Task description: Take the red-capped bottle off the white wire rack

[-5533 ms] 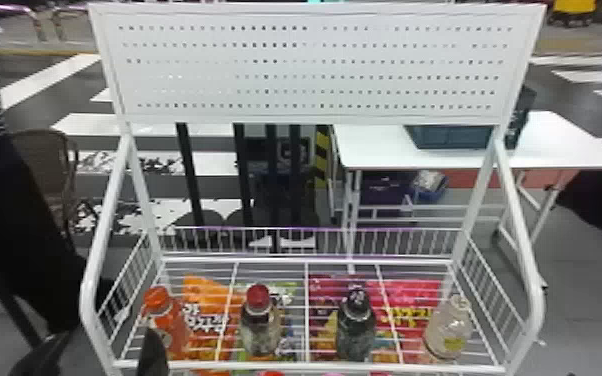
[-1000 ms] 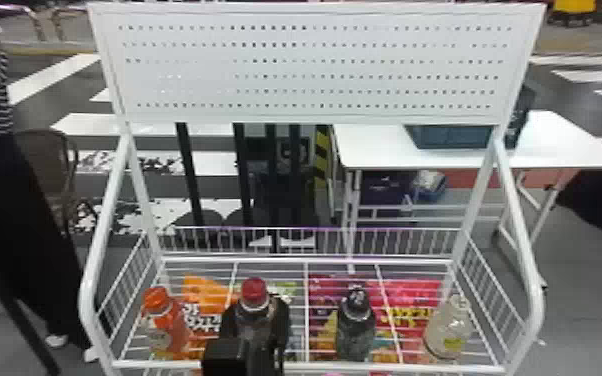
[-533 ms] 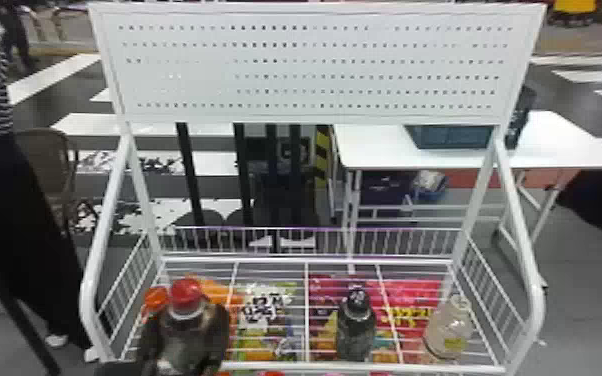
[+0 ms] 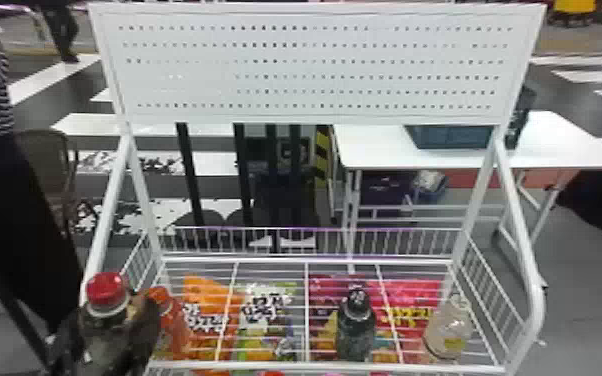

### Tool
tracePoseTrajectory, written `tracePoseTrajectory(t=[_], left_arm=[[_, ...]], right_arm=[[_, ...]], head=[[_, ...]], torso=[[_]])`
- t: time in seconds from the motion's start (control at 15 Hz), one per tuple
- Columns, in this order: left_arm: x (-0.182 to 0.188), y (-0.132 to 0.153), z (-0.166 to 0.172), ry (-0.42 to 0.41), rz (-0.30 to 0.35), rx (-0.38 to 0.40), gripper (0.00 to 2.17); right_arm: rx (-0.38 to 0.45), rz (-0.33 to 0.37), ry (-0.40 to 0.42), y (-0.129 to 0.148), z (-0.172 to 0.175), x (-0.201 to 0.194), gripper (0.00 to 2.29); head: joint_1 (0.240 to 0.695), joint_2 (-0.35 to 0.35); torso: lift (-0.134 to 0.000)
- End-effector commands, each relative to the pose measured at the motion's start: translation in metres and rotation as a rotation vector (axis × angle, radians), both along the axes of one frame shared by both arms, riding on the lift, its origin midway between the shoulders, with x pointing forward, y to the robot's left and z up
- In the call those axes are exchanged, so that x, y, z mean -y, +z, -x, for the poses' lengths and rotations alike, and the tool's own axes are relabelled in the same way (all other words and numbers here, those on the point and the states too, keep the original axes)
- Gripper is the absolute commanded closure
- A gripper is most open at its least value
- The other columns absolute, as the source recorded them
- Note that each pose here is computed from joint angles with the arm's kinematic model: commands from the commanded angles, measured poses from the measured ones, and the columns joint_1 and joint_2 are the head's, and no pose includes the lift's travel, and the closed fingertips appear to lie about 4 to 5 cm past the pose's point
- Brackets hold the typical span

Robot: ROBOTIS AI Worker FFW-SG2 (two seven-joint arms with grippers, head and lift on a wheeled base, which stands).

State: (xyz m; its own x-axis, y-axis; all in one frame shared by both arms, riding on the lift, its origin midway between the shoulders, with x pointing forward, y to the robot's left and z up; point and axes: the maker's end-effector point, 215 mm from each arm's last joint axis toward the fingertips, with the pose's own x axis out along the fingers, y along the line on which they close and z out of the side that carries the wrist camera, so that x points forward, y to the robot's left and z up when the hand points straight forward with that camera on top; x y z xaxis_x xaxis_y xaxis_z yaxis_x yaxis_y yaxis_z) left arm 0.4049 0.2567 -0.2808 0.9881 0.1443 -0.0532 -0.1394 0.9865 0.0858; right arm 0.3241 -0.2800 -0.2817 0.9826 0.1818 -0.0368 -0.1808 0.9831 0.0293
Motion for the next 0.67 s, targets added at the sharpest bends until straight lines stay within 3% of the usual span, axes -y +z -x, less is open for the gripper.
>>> tracePoseTrajectory(t=[0.0, 0.6], left_arm=[[-0.020, -0.003, -0.003, 0.029, -0.002, -0.006, 0.97], [-0.053, 0.012, 0.002, 0.094, 0.003, 0.021, 0.97]], right_arm=[[-0.005, 0.002, -0.003, -0.002, 0.001, 0.001, 0.15], [-0.002, 0.004, -0.015, -0.002, -0.001, 0.006, 0.15]], head=[[0.499, 0.000], [0.499, 0.000]], torso=[[0.000], [0.000]])
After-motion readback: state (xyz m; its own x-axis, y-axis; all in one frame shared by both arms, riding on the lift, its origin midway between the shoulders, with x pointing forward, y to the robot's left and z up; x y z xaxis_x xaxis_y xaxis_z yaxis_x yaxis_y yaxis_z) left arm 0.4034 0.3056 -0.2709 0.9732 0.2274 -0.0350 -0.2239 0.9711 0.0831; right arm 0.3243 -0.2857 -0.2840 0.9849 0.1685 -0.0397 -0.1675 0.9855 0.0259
